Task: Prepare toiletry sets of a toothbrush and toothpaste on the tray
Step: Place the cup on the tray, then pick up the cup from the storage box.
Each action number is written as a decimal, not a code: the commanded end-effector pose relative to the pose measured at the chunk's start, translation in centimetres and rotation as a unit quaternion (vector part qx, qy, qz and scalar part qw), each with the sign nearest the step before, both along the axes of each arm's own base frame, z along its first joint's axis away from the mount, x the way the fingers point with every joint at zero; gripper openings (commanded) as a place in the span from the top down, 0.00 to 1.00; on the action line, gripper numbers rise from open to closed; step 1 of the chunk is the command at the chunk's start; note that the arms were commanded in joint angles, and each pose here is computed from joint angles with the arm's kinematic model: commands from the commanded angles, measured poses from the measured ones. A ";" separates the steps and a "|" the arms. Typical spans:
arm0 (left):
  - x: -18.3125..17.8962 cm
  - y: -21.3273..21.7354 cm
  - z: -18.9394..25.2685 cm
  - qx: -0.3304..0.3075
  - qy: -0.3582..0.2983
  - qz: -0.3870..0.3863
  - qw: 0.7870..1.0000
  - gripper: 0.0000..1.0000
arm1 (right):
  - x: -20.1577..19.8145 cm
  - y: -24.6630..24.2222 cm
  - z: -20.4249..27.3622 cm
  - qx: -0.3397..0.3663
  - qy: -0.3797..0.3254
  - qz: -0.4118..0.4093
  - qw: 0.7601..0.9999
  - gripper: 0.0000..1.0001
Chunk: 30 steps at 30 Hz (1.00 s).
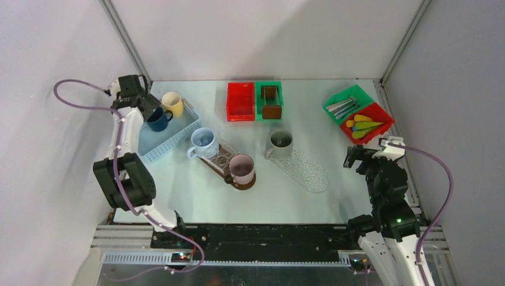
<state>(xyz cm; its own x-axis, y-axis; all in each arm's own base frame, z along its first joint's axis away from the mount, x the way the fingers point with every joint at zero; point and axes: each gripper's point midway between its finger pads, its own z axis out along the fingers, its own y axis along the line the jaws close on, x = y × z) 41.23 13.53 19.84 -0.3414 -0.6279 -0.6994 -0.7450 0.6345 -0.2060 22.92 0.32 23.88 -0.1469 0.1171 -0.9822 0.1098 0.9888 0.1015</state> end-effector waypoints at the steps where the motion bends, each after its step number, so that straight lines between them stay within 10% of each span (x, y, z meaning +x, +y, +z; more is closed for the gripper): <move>1: 1.9 1.0 -1.0 -0.060 -0.066 0.078 0.993 0.08 | 0.3 -0.1 0.5 -0.005 -0.009 -0.004 1.000 0.01; 15: 3.8 3.1 -5.2 -0.155 -0.111 0.299 0.935 0.24 | 0.3 -0.1 0.4 -0.007 -0.010 -0.001 1.000 0.01; 30: 6.2 2.4 -11.4 -0.203 -0.063 0.327 0.921 0.36 | 0.4 -0.1 0.5 -0.009 -0.016 0.000 1.000 0.01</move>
<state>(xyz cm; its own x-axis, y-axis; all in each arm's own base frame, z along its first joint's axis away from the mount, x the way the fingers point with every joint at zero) 46.36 15.53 8.19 0.2233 -0.8921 -0.3927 -0.9090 -0.0451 -0.4144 23.00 0.30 23.63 -0.1536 0.1057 -0.9825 0.1084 0.9901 0.0895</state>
